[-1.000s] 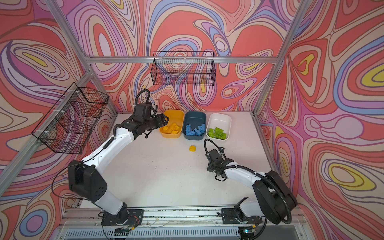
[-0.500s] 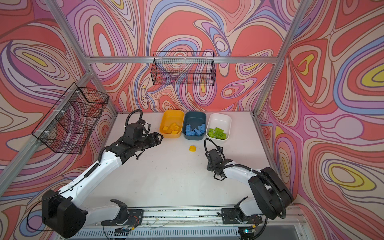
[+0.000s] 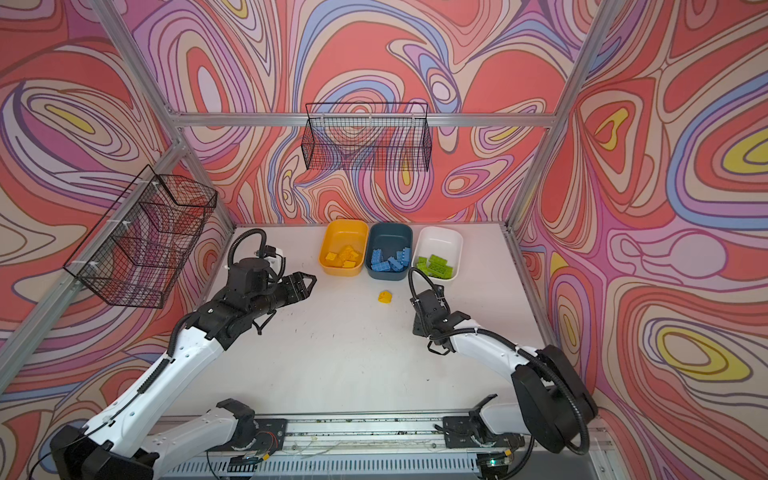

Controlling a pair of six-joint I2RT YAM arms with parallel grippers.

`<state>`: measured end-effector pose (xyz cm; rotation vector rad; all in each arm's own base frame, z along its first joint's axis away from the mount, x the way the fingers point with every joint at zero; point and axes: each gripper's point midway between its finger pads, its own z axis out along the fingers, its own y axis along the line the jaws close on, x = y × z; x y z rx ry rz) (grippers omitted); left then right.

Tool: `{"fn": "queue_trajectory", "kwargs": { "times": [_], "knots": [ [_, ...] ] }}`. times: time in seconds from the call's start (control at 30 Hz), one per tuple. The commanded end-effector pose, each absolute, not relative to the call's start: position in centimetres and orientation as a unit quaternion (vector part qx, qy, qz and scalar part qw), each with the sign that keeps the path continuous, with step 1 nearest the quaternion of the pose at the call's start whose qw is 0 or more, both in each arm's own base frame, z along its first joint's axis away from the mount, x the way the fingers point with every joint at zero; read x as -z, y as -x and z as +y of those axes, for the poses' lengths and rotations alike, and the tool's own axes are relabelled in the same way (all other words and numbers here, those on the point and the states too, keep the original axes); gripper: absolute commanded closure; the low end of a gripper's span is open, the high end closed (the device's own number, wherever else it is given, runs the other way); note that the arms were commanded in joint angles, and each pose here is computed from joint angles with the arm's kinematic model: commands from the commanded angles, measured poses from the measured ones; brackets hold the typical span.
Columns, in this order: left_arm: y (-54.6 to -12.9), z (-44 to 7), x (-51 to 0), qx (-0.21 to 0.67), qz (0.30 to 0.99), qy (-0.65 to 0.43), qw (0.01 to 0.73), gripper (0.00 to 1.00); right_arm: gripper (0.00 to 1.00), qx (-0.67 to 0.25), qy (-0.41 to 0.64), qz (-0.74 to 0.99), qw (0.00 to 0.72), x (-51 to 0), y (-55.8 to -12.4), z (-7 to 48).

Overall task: Sort the legos into containers by color
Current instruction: 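Carry the yellow brick into the yellow bin and open the right gripper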

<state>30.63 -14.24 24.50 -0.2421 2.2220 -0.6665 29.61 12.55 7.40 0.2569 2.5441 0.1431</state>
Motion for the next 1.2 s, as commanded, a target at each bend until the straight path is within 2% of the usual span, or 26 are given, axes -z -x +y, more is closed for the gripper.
{"fn": "queue_trajectory", "kwargs": {
  "times": [0.0,0.2,0.43,0.63,0.8,0.97,1.0,1.17],
  "knots": [
    [-29.4,-13.9,-22.5,0.251,0.888,0.092,0.374,0.31,0.69,-0.086,-0.066,0.948,0.3,-10.7,-31.0,14.5],
    [-27.4,-13.7,-19.1,0.253,0.899,0.084,0.346,0.31,0.68,-0.136,-0.02,0.943,0.304,-14.5,-35.6,19.4],
    [-25.0,-12.8,-15.7,0.251,0.908,0.102,0.319,0.3,0.66,-0.235,0.027,0.907,0.348,-19.9,-43.0,26.8],
    [-23.7,-12.3,-13.6,0.248,0.914,0.115,0.3,0.27,0.65,-0.292,0.065,0.881,0.367,-20.9,-48.3,32.8],
    [-22.9,-12.3,-11.9,0.248,0.919,0.117,0.283,0.22,0.64,-0.316,0.084,0.867,0.376,-19.6,-52.2,36.2],
    [-22.7,-12.1,-11.7,0.242,0.921,0.112,0.284,0.16,0.53,-0.314,0.094,0.866,0.377,-17.4,-55.3,38.3],
    [-22.1,-11.8,-10.3,0.235,0.926,0.114,0.273,0.15,0.51,-0.315,0.094,0.866,0.378,-17.1,-55.7,38.5],
    [-22.2,-11.8,-10.6,0.236,0.925,0.111,0.276,0.14,0.31,-0.327,0.097,0.859,0.383,-16.9,-56.5,39.4]
  ]
}}
